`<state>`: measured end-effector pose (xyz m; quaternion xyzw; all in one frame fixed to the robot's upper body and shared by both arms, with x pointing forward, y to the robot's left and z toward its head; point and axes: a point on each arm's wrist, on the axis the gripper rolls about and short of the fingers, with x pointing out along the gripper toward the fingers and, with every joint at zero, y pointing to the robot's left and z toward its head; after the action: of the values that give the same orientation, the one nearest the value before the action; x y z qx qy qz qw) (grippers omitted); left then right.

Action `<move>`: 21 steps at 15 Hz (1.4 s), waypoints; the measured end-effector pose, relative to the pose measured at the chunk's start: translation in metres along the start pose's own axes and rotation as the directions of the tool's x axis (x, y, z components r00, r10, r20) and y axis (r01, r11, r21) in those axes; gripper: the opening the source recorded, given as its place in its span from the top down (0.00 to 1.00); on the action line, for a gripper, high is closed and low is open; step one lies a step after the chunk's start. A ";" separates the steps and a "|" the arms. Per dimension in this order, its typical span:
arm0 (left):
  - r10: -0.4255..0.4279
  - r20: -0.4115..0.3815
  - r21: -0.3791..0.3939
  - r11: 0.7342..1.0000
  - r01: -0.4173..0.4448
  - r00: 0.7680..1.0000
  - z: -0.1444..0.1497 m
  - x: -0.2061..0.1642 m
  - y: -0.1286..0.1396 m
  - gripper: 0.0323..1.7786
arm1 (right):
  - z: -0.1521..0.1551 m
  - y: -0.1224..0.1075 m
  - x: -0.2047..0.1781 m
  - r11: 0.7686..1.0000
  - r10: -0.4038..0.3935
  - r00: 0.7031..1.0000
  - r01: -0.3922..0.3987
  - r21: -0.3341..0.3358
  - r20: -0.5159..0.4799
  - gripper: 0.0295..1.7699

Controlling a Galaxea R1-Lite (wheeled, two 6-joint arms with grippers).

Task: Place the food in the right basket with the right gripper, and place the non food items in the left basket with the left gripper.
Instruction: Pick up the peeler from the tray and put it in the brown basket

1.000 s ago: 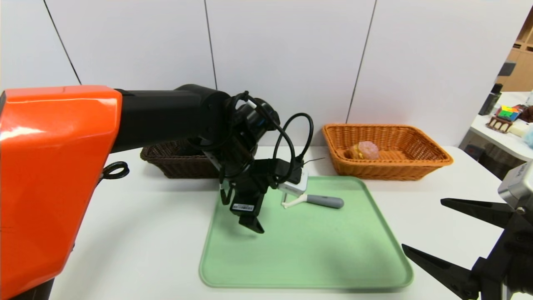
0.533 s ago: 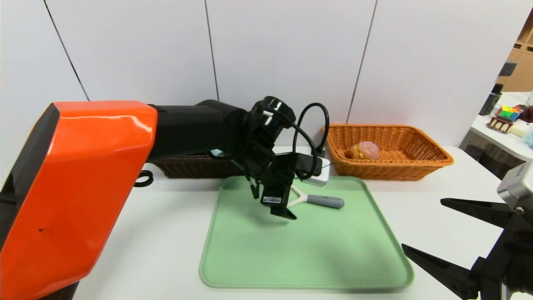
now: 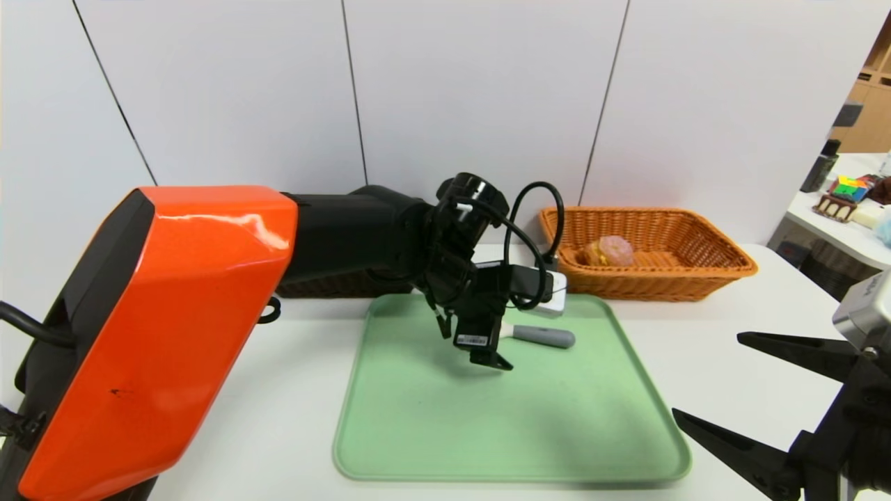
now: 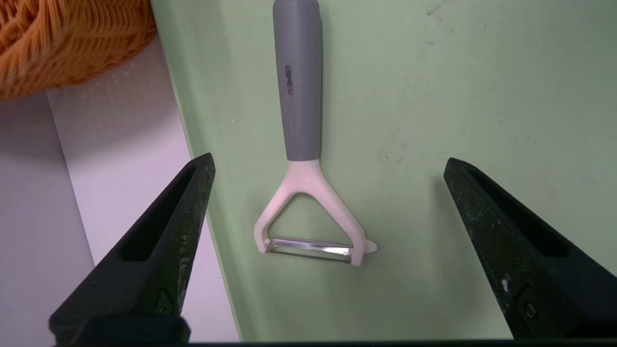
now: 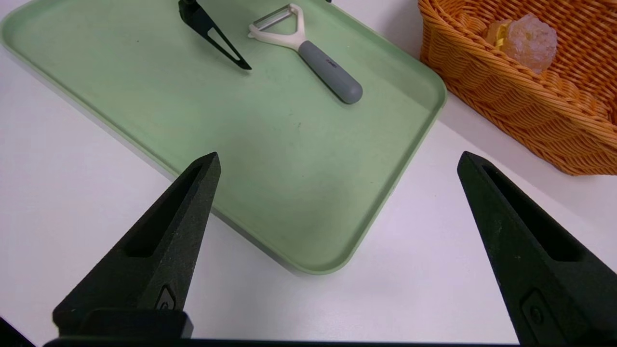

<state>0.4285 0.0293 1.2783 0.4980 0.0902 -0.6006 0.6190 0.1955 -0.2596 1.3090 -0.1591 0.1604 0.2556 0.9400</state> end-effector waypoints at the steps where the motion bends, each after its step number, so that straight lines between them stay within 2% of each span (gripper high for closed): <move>1: -0.009 -0.005 -0.007 1.000 0.009 1.000 -0.001 -0.002 -0.001 0.05 | 0.000 0.000 0.000 1.000 0.000 1.000 0.000 0.000 0.000 0.04; 4: -0.007 -0.006 -0.045 0.999 0.007 1.000 0.004 -0.027 0.000 0.05 | 0.000 0.000 0.000 1.000 0.001 1.000 -0.001 0.000 -0.001 0.04; 7: 0.072 0.011 -0.114 0.991 -0.070 0.997 0.008 -0.075 0.008 0.05 | 0.000 0.000 0.001 1.000 0.002 1.000 -0.002 0.000 -0.002 0.04; 11: 0.124 -0.028 -0.225 0.966 -0.127 0.992 0.003 -0.148 0.004 0.05 | -0.005 0.001 0.002 1.000 0.011 1.000 -0.011 -0.003 -0.018 0.04; 16: 0.168 -0.092 -0.319 0.929 -0.189 0.982 -0.017 -0.206 -0.010 0.05 | -0.005 0.001 0.002 1.000 0.005 1.000 -0.005 -0.007 -0.019 0.04; 18: 0.186 -0.120 -0.360 0.907 -0.217 0.975 -0.027 -0.223 -0.018 0.05 | -0.007 0.001 0.002 1.000 0.003 1.000 -0.003 -0.003 -0.026 0.04; 21: 0.206 -0.146 -0.475 0.843 -0.252 0.967 -0.036 -0.244 -0.031 0.05 | -0.008 0.001 0.002 1.000 0.002 1.000 -0.002 -0.002 -0.031 0.04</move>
<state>0.3559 0.2218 1.4180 0.3587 0.2067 -0.4570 0.7873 0.1950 -0.2606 1.3003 -0.1636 0.1748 0.2542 0.9370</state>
